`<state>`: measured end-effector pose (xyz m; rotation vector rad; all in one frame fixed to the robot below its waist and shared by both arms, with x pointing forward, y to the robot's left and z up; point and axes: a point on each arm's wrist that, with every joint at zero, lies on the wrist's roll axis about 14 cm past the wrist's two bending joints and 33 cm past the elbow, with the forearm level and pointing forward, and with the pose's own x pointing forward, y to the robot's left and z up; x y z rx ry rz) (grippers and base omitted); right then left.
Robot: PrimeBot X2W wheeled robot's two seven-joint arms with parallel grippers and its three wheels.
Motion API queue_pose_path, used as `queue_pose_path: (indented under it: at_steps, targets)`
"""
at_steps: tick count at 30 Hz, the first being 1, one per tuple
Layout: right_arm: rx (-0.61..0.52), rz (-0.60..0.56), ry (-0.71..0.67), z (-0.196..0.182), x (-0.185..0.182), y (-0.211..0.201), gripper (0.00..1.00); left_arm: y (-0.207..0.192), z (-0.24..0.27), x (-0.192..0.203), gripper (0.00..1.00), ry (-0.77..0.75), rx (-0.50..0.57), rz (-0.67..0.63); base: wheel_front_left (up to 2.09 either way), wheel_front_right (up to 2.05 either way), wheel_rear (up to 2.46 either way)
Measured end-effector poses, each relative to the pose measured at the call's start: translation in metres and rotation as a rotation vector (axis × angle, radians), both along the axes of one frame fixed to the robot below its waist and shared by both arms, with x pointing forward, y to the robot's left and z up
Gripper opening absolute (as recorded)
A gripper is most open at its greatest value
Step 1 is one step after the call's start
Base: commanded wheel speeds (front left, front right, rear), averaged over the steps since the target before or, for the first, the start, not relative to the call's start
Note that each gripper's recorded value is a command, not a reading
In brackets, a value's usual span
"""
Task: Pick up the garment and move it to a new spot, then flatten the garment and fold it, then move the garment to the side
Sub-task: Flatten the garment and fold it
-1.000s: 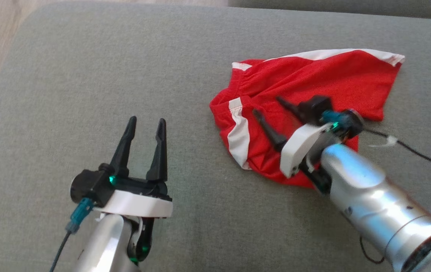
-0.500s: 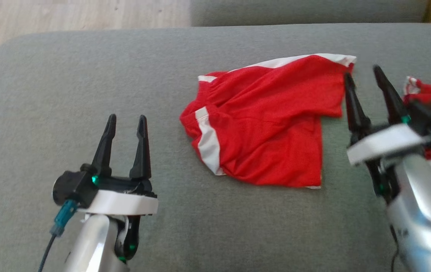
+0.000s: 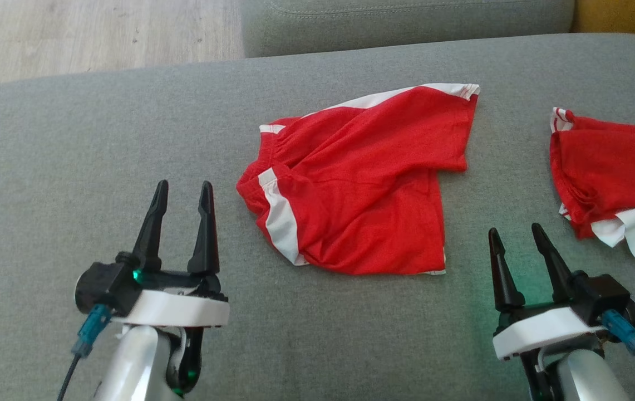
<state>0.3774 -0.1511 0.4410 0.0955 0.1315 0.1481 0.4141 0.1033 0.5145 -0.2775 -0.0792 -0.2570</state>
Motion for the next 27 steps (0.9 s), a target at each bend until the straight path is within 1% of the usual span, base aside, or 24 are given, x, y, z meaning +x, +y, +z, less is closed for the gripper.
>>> queue_pose_path:
  at_steps: [4, 6, 11, 16, 23, 27]
  targets:
    - [-0.002, 0.007, -0.005, 0.001, 0.001, 0.003, 1.0, 0.0, -0.001, 0.0, 1.0, 0.001, 0.0, -0.002, 0.0, 0.0, 0.0]
    - [-0.022, 0.036, 0.003, -0.002, 0.0, 0.01, 1.0, 0.0, -0.001, -0.001, 1.0, 0.002, -0.001, -0.004, 0.0, 0.0, 0.0]
    - [-0.122, 0.193, 0.088, -0.028, -0.014, 0.037, 1.0, 0.004, -0.003, -0.002, 1.0, 0.008, 0.001, 0.007, 0.0, 0.0, 0.0]
    - [-0.219, 0.295, 0.181, -0.054, -0.022, 0.043, 1.0, 0.009, -0.007, -0.003, 1.0, 0.019, 0.003, 0.018, 0.0, 0.0, 0.0]
    - [-0.335, 0.429, 0.222, -0.07, -0.017, 0.059, 1.0, 0.013, -0.016, -0.004, 1.0, 0.045, 0.009, 0.03, 0.0, 0.0, 0.0]
    - [-0.362, 0.465, 0.234, -0.075, -0.016, 0.062, 1.0, 0.015, -0.018, -0.005, 1.0, 0.05, 0.011, 0.035, 0.0, 0.0, 0.0]
